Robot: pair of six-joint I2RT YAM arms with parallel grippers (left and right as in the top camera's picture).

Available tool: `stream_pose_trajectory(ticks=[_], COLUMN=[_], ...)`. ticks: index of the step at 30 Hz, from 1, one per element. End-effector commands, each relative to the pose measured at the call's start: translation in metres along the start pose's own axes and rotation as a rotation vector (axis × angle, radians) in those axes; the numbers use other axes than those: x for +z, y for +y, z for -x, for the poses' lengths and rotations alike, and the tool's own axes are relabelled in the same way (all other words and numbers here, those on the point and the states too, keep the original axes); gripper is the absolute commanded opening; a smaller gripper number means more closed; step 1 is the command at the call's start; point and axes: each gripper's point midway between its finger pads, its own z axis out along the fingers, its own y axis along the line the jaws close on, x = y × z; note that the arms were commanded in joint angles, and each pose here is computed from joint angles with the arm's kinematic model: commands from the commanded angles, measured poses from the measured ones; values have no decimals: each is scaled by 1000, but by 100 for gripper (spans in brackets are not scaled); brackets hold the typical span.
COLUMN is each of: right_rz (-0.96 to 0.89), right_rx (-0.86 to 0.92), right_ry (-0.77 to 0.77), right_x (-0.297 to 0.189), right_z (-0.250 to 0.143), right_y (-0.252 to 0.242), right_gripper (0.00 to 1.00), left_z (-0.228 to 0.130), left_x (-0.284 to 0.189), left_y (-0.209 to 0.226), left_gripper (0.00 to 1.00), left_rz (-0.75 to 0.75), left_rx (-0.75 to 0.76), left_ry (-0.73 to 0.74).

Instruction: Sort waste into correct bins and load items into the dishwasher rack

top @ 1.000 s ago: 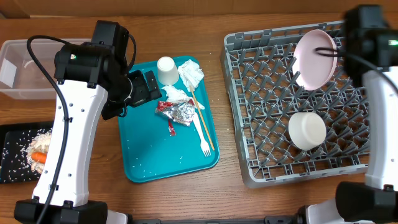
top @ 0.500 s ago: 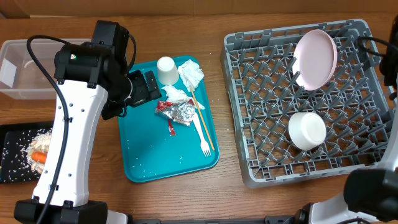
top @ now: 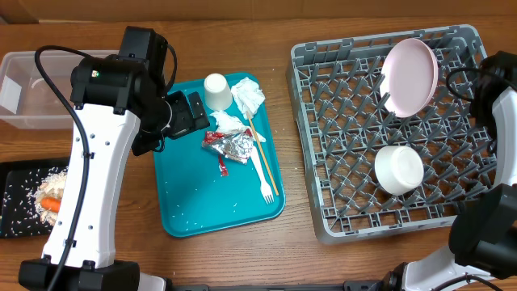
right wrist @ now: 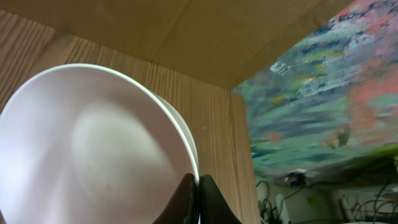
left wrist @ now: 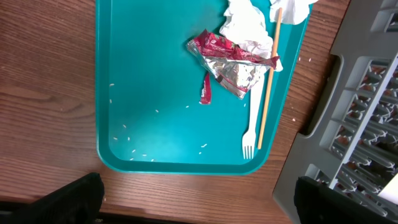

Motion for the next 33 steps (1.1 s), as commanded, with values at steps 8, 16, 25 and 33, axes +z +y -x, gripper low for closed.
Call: stream_pose_trajectory(ticks=[8,16,25,33], right_rz=[-28,-38,-10,2], right_rx=[-68,-172,-207,-188], right_ry=[-39,-58,-98,-103], right_x=[-3,-6,-20,-21], right_z=[-14,-49,-51,-50], right_y=[-1,8,16,20], right_gripper=[4,4,4,4], left_z=[2,2,2,2], left_x=[-13,-13,-13,-13], left_y=[-1,-1,-1,-1], left_gripper=[100,100,100,100], left_rz=[-12,-12,-12,-12], left_rx=[23,23,23,23], left_ry=[-47,-47,-47,-47])
